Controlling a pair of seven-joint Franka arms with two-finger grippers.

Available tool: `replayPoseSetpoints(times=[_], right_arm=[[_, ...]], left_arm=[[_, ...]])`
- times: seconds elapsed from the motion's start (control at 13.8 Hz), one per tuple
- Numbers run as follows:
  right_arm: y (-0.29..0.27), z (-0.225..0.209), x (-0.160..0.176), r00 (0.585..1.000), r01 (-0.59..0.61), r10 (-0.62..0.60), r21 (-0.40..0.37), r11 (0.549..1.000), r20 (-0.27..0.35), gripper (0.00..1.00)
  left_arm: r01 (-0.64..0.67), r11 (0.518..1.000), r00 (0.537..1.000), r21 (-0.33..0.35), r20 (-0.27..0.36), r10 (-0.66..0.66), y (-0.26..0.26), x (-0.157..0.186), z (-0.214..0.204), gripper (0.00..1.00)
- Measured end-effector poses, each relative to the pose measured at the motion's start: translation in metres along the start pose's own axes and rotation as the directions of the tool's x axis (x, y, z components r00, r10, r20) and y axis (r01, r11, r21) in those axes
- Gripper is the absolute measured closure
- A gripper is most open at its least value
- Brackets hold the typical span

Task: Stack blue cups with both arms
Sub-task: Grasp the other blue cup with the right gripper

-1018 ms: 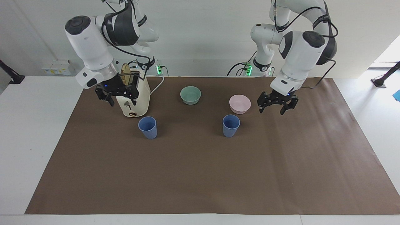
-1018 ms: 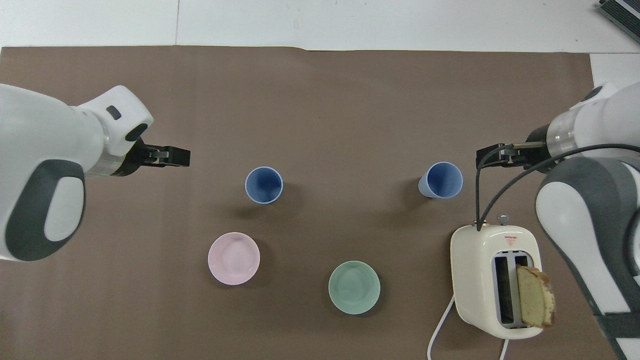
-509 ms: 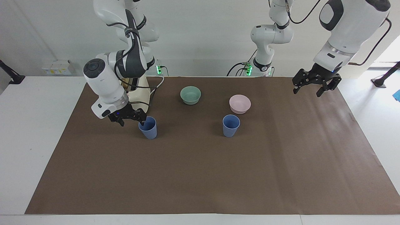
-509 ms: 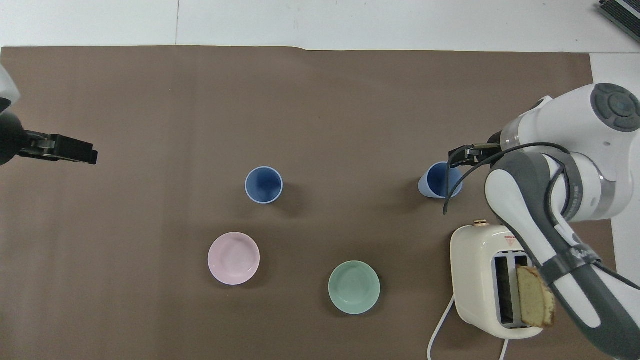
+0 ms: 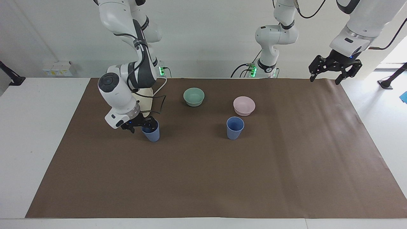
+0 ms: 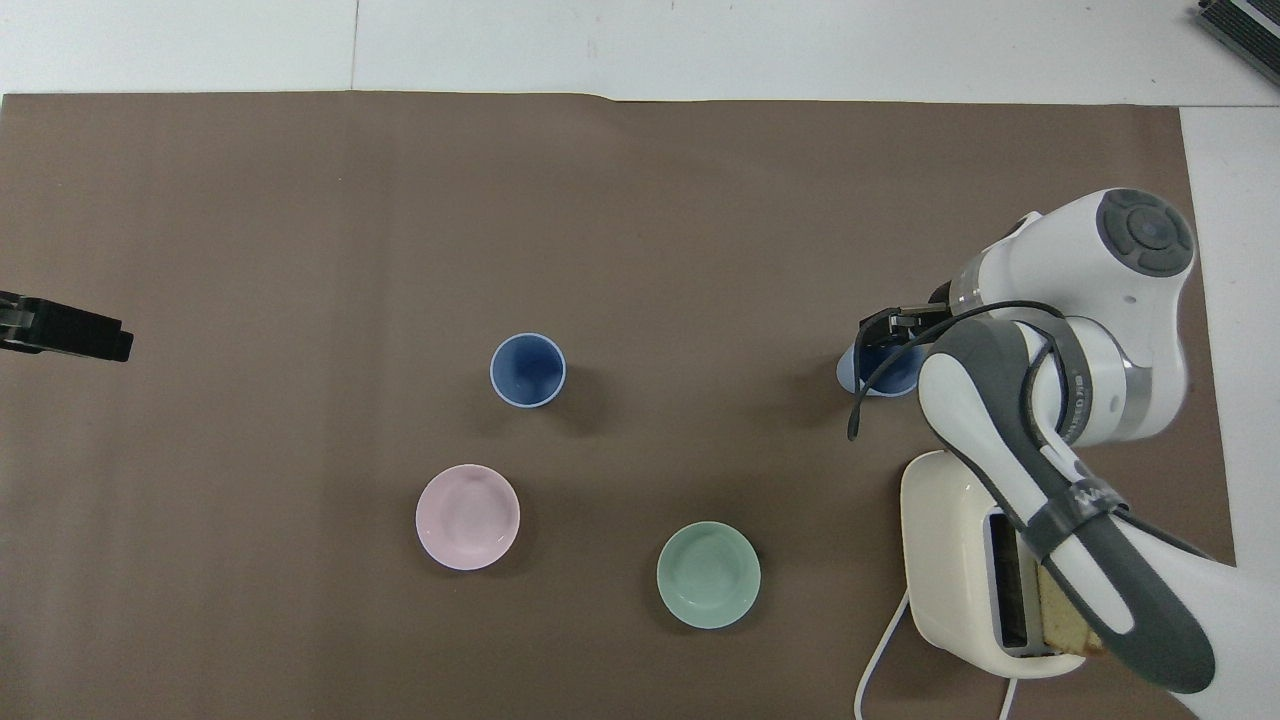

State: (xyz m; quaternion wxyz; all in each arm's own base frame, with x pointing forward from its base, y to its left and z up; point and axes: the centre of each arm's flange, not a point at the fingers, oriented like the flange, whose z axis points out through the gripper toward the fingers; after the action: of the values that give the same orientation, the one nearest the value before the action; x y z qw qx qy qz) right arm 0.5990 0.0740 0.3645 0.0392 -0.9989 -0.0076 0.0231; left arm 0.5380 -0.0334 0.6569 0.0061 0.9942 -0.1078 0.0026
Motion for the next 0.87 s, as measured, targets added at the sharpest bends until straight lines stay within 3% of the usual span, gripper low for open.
replayPoseSetpoints(times=[0.07,0.15,0.44,0.73,0.87], right_arm=[[-0.0023,0.0016,-0.0009,1.000,0.004,-0.004,0.000,1.000,0.003,0.00],[-0.0030,0.0022,-0.0013,1.000,0.005,-0.005,-0.001,1.000,0.004,0.07],[-0.0021,0.0023,-0.0013,1.000,0.004,-0.004,-0.001,1.000,0.005,0.55],[-0.0020,0.0029,-0.0016,1.000,0.004,-0.004,-0.002,1.000,0.007,0.96],[-0.0031,-0.0005,-0.0006,1.000,0.006,-0.006,-0.002,1.000,0.006,0.96]], left_arm=[[0.000,1.000,1.000,0.000,0.000,0.000,0.0002,0.0000,0.0001,0.00],[0.000,1.000,1.000,0.000,0.000,0.000,0.0002,0.0000,0.0002,0.00],[0.001,1.000,1.000,0.000,0.001,-0.001,-0.0011,-0.0002,0.0002,0.00],[0.001,1.000,1.000,0.000,0.001,-0.001,-0.0012,-0.0002,0.0002,0.00],[0.001,1.000,1.000,0.000,0.001,-0.001,-0.0012,-0.0002,0.0002,0.00]])
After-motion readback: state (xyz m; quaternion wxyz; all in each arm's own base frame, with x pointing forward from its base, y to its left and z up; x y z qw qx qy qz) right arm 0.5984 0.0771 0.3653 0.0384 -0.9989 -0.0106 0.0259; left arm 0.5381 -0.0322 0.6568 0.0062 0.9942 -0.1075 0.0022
